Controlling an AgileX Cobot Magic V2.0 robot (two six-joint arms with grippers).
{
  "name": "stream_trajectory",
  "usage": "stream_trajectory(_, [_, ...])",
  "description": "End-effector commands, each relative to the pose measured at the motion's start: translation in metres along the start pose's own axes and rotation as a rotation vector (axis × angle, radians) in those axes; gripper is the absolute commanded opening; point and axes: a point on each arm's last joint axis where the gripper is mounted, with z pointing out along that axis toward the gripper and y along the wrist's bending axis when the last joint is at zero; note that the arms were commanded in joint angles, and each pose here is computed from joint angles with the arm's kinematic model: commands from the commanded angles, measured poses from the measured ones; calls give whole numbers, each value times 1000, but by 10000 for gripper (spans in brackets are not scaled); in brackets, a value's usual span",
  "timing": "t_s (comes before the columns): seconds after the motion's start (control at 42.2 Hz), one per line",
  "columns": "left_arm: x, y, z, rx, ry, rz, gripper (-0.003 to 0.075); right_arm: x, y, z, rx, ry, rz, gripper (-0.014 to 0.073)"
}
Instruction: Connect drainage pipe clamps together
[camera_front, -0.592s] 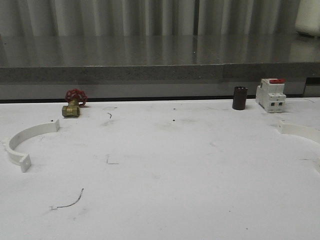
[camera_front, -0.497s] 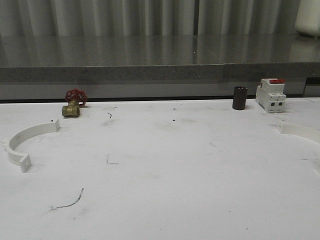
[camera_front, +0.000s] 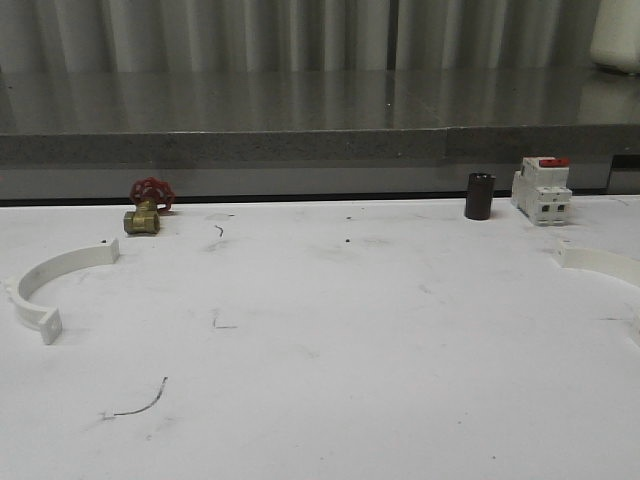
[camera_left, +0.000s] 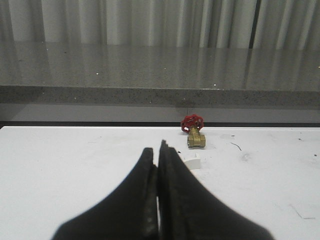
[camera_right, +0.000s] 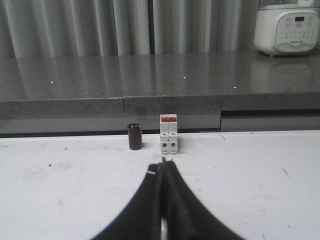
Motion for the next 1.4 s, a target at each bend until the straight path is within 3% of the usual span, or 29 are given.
stream_trajectory(0.0, [-5, 0, 0, 7, -123, -14, -20, -14, 0, -2, 0, -151, -19, -67])
stream_trajectory(0.166, [-33, -1, -6, 12, -294, -12, -20, -36, 2, -6, -5, -264, -17, -67])
stream_trajectory(0.332, [-87, -3, -19, 14, -369, -4, -20, -88, 8, -18, -19, -304, -18, -67])
stream_trajectory(0.474, [-138, -4, -24, 14, -353, -4, -20, -129, 13, -22, -24, -235, -20, -67])
stream_trajectory(0.663, [-184, -5, -4, 7, -133, -3, -20, -165, 17, -2, -21, -35, -23, -67])
stream_trajectory(0.9, [-162, -5, 36, -3, 208, -3, -20, -141, 16, 47, -2, 323, -21, -67])
stream_trajectory(1.066, [-145, -5, 54, -8, 359, -3, -20, -117, 14, 71, 11, 543, -18, -67])
stream_trajectory(1.232, [-137, -4, 67, -10, 422, -3, -20, -100, 12, 89, 20, 677, -16, -67])
stream_trajectory(1.374, [-127, -4, 83, -12, 495, -2, -20, -95, 12, 95, 23, 709, -15, -58])
